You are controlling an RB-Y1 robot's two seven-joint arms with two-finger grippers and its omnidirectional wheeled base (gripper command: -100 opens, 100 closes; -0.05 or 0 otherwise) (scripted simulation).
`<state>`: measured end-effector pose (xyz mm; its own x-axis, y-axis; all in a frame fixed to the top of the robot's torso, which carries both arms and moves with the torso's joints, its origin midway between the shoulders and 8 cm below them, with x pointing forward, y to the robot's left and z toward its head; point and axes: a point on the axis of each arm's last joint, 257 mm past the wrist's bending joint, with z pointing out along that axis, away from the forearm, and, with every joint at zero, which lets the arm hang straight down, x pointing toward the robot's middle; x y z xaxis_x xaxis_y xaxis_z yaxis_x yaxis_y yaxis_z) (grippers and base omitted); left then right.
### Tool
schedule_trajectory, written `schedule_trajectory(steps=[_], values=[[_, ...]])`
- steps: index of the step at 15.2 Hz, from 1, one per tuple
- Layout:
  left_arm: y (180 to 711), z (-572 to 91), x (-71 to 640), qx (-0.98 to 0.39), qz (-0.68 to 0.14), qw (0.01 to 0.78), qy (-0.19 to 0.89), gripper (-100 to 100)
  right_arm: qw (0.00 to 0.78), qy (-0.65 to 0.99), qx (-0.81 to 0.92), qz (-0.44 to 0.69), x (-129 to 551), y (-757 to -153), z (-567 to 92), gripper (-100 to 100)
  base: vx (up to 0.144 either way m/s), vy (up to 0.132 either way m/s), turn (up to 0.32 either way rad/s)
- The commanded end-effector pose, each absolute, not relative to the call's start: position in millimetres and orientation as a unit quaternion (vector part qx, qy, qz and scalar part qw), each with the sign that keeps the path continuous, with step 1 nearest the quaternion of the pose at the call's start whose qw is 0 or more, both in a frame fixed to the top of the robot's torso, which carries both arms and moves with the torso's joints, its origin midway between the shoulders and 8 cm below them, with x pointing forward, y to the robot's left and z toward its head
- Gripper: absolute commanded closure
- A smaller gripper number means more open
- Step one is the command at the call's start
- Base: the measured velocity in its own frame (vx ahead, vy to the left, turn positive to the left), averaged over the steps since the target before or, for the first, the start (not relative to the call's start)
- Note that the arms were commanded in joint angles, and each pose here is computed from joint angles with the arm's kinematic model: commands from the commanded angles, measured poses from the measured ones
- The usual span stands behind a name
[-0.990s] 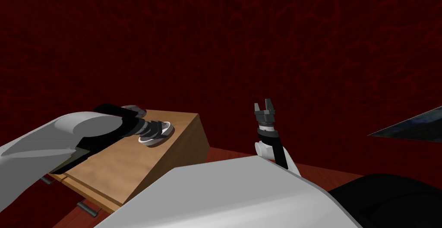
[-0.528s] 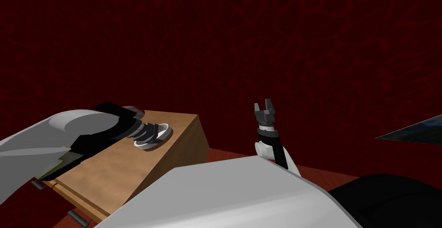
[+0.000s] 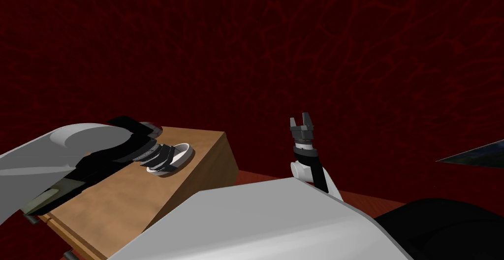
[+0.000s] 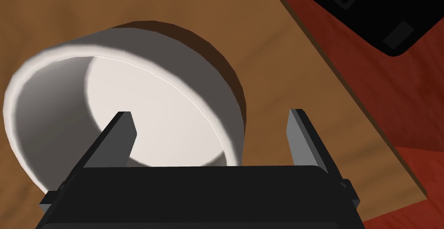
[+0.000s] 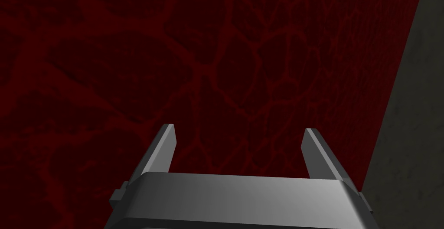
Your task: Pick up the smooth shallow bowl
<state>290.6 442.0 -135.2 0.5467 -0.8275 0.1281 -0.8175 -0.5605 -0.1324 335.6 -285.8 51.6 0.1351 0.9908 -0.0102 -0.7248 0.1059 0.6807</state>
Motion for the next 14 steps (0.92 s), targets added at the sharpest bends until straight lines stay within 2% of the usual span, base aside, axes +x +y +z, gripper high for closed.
schedule_trajectory(steps=[1,6,13,14], values=[[443,-136,283,-0.881,-0.074,0.024,0.467,-100,0.702,0.244,0.272,0.611,336,-286,52,0,0.028,-0.002,0.002],[449,-137,255,-0.885,-0.021,0.005,0.465,-100,0.702,0.244,0.272,0.611,336,-286,52,0,0.031,0.001,0.0],[455,-155,260,-0.888,-0.025,0.007,0.459,-100,0.702,0.244,0.272,0.611,336,-286,52,0,-0.015,-0.012,-0.028],[455,-156,261,-0.888,-0.026,0.007,0.46,100,0.702,0.244,0.272,0.611,336,-286,52,0,-0.008,-0.004,0.0]])
